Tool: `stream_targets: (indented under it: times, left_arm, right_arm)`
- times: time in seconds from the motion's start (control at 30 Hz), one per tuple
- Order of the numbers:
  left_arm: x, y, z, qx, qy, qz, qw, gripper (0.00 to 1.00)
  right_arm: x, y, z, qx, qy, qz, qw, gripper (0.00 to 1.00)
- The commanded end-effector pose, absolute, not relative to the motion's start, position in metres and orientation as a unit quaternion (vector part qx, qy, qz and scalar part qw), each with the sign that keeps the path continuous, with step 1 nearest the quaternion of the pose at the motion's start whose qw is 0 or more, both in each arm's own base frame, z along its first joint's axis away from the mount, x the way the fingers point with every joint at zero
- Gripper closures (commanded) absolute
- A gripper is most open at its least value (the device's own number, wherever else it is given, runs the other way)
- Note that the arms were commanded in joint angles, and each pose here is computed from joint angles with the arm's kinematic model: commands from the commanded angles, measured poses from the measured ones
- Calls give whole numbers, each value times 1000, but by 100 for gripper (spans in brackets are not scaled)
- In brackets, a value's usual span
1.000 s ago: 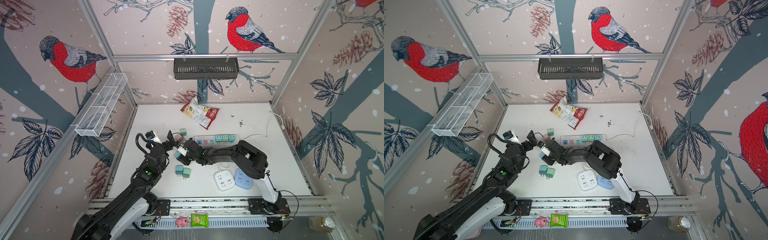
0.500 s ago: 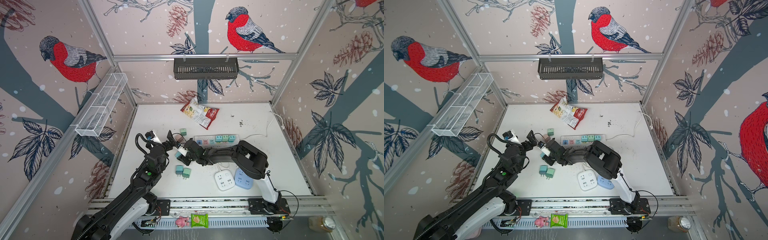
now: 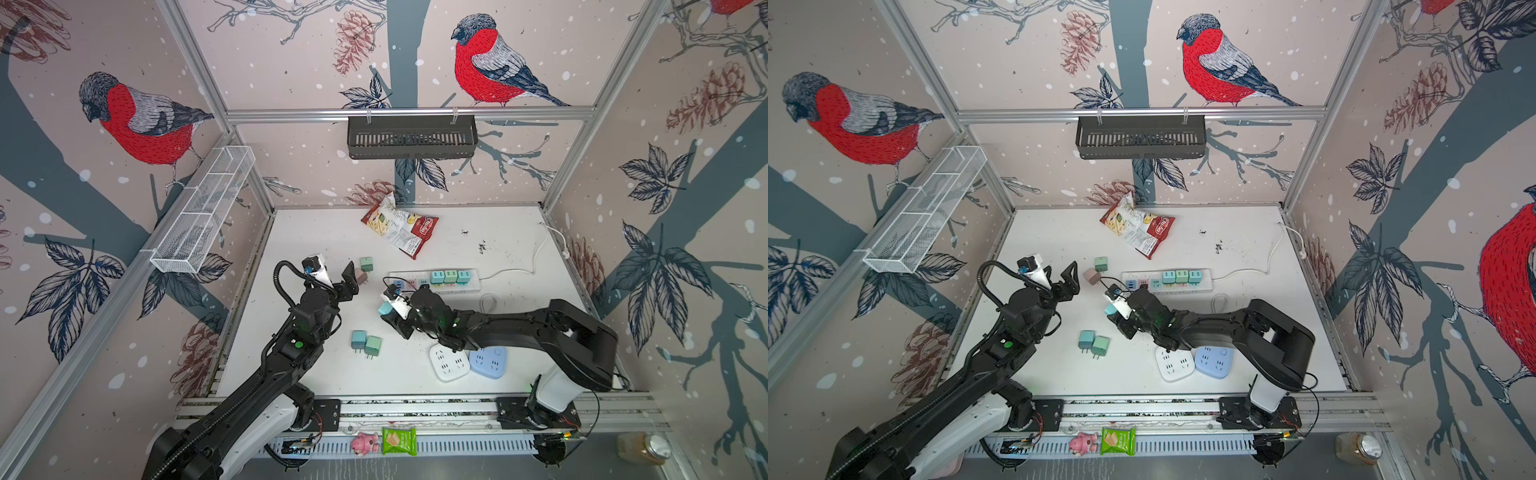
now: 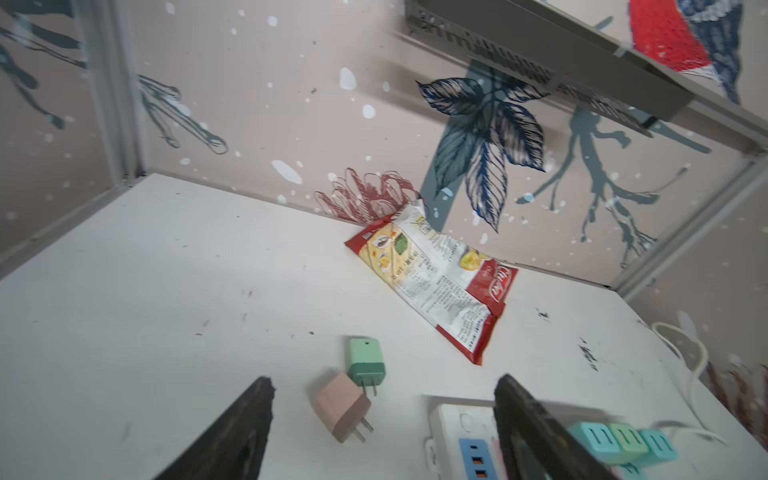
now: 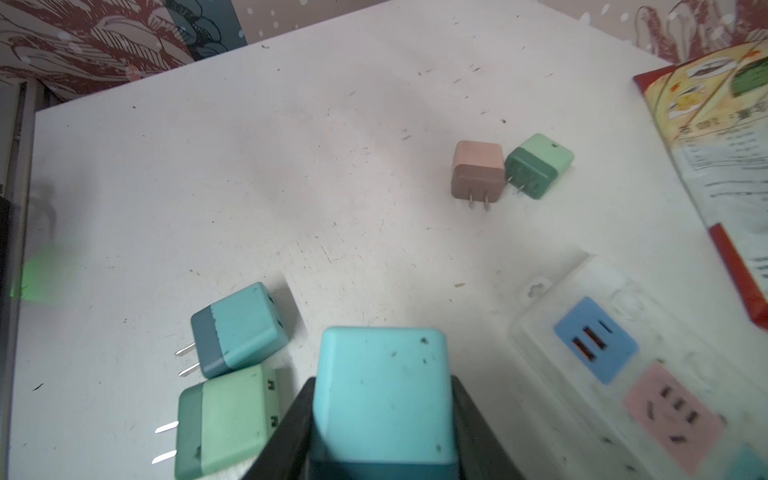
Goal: Insert the plug
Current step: 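Lift the teal adapter with the right gripper toward the left gripper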
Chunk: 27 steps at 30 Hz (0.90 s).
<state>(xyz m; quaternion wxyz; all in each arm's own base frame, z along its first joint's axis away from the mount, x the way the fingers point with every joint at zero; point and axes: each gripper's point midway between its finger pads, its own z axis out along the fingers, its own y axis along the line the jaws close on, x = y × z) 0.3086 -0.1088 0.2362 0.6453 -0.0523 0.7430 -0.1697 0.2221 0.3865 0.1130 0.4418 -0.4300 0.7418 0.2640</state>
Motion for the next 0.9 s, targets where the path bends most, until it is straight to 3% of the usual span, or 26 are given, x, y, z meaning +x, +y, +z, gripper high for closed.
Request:
stream_targets:
  times: [0.0, 0.37, 0.53, 0.73, 0.87]
  left_arm:
    - [302, -151, 259, 47, 721, -239, 648, 20]
    - [257, -238, 281, 249, 660, -320, 632, 30]
    - [235, -261, 285, 311, 630, -357, 615, 32]
    - [220, -287, 279, 367, 620, -363, 591, 37]
    - [212, -301, 274, 397, 616, -372, 570, 38]
  right_arm:
    - [228, 363, 161, -381, 706, 267, 534, 92]
    - [205, 256, 218, -299, 619, 239, 686, 93]
    - [207, 236, 221, -284, 606, 215, 711, 97]
    - [171, 243, 217, -377, 520, 229, 731, 97]
    - [170, 239, 211, -389, 513, 202, 738, 98]
